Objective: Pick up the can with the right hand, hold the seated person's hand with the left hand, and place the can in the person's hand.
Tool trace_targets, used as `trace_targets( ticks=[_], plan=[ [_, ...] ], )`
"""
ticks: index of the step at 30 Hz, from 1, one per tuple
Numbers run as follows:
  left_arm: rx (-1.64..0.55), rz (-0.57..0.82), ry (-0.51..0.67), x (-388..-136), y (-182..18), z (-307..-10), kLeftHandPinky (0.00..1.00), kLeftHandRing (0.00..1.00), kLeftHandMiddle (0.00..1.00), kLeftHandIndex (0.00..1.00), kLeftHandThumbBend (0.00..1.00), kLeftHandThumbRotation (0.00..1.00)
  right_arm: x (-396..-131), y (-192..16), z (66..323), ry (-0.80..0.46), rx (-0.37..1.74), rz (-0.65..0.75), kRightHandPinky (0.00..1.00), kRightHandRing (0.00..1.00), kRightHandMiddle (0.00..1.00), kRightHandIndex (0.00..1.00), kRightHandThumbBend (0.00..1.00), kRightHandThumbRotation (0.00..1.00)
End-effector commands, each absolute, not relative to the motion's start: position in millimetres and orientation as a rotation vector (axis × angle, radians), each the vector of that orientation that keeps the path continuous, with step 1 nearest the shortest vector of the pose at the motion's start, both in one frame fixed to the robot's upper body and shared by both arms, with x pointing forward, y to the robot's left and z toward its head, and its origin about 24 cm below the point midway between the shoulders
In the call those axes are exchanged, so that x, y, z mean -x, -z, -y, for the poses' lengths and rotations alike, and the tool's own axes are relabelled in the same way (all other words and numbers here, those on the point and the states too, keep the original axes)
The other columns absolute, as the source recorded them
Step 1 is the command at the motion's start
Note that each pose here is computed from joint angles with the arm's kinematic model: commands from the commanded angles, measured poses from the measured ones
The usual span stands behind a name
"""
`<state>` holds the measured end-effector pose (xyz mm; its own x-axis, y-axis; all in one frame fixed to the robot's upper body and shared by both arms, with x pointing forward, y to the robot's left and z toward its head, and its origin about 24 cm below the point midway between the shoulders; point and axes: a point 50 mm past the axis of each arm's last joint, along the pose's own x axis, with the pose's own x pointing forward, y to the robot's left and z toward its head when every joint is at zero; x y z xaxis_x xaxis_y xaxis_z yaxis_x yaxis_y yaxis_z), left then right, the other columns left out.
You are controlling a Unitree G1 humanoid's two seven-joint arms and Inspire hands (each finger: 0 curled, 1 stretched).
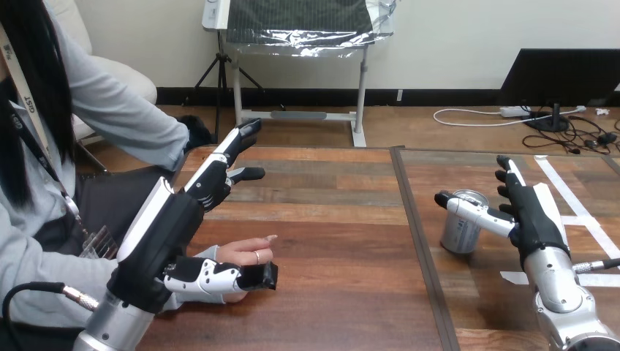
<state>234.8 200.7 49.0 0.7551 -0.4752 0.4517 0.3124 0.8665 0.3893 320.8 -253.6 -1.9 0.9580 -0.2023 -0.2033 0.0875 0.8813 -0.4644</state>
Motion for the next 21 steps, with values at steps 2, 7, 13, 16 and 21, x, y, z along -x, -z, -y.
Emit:
trace_targets(
  ticks=[2,7,13,16,21],
  plan=[
    [-0.308,0.629,0.452,-238,-62,-199,0.85,0.98,1.00,0.96,1.00,0.52,-342,-24,249,0.169,0.472,-0.183,0.87,0.94,0.96,0.98,1.00,0.45],
    [-0.306,0.631,0.456,-238,-63,-199,0.86,0.98,1.00,0.97,1.00,0.53,-341,-21,249,0.169,0.480,-0.196,0.85,0.91,0.95,0.98,1.00,0.45],
    [-0.310,0.635,0.458,-237,-63,-200,0.87,0.98,1.00,0.97,1.00,0.53,-340,-18,249,0.169,0.476,-0.221,0.82,0.89,0.94,0.97,1.00,0.43],
    [-0.312,0.636,0.457,-237,-63,-200,0.87,0.98,1.00,0.97,1.00,0.52,-339,-16,248,0.170,0.496,-0.231,0.82,0.90,0.93,0.97,1.00,0.43],
    [-0.307,0.638,0.463,-236,-64,-200,0.85,0.98,1.00,0.97,1.00,0.52,-338,-14,248,0.166,0.489,-0.241,0.84,0.91,0.93,0.97,1.00,0.44]
  ],
)
